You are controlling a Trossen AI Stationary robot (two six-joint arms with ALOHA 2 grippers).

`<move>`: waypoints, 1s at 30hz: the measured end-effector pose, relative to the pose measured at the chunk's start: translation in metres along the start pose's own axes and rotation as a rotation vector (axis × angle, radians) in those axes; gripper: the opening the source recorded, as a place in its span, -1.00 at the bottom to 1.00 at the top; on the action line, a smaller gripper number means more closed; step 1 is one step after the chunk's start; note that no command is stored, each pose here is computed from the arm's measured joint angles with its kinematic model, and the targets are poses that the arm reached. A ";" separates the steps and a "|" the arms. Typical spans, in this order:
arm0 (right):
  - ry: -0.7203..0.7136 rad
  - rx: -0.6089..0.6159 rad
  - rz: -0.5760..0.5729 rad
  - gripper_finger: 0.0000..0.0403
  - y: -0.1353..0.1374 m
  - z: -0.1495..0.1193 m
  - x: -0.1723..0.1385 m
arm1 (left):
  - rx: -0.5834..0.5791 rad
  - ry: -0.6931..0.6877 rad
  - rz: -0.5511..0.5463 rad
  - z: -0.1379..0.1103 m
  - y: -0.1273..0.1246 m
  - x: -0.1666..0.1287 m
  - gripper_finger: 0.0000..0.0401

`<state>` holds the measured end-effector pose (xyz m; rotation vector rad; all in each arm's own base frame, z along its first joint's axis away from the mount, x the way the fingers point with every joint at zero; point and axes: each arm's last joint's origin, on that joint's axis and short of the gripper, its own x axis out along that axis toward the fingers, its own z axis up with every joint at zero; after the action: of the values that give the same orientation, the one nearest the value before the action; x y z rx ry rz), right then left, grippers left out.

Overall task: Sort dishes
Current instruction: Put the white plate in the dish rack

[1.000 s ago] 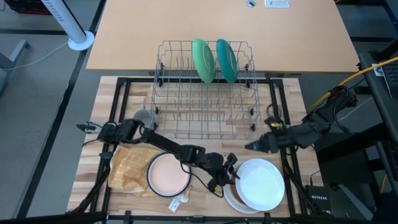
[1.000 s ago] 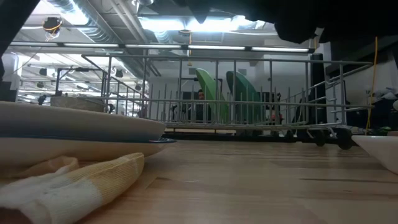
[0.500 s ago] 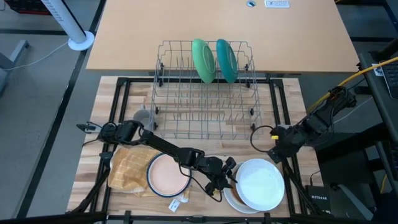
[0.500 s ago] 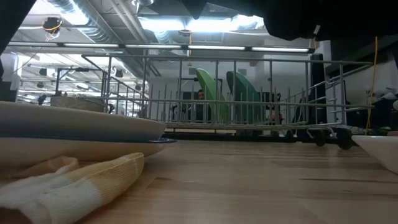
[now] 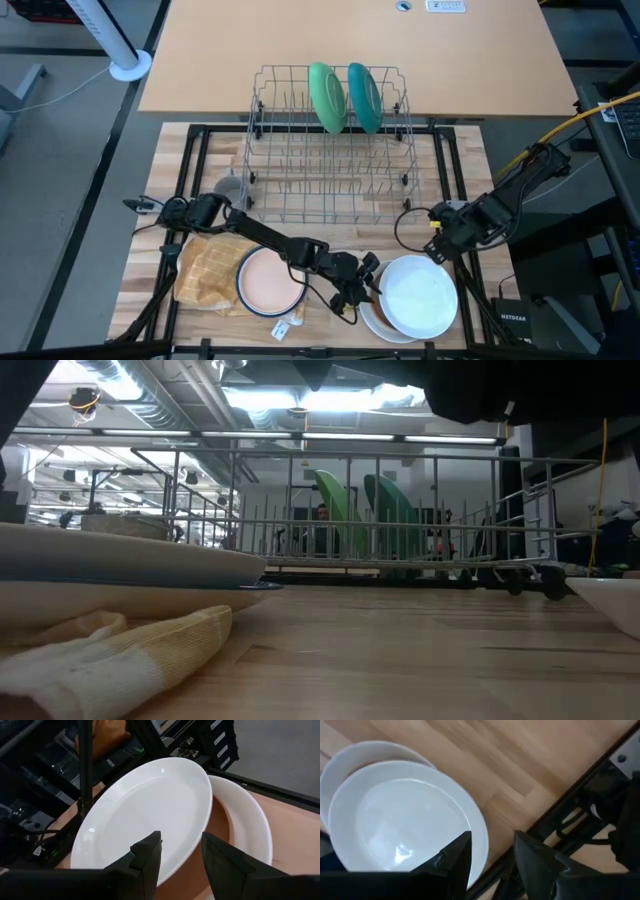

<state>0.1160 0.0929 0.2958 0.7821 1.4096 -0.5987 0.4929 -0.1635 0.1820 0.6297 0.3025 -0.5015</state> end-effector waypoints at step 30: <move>0.112 -0.045 0.133 -0.25 -0.004 -0.002 0.104 | -0.085 0.010 -0.048 0.009 -0.019 0.001 -0.35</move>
<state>0.1203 0.1008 0.1922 0.8774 1.4552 -0.4247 0.4847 -0.1827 0.1791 0.5431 0.3477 -0.5292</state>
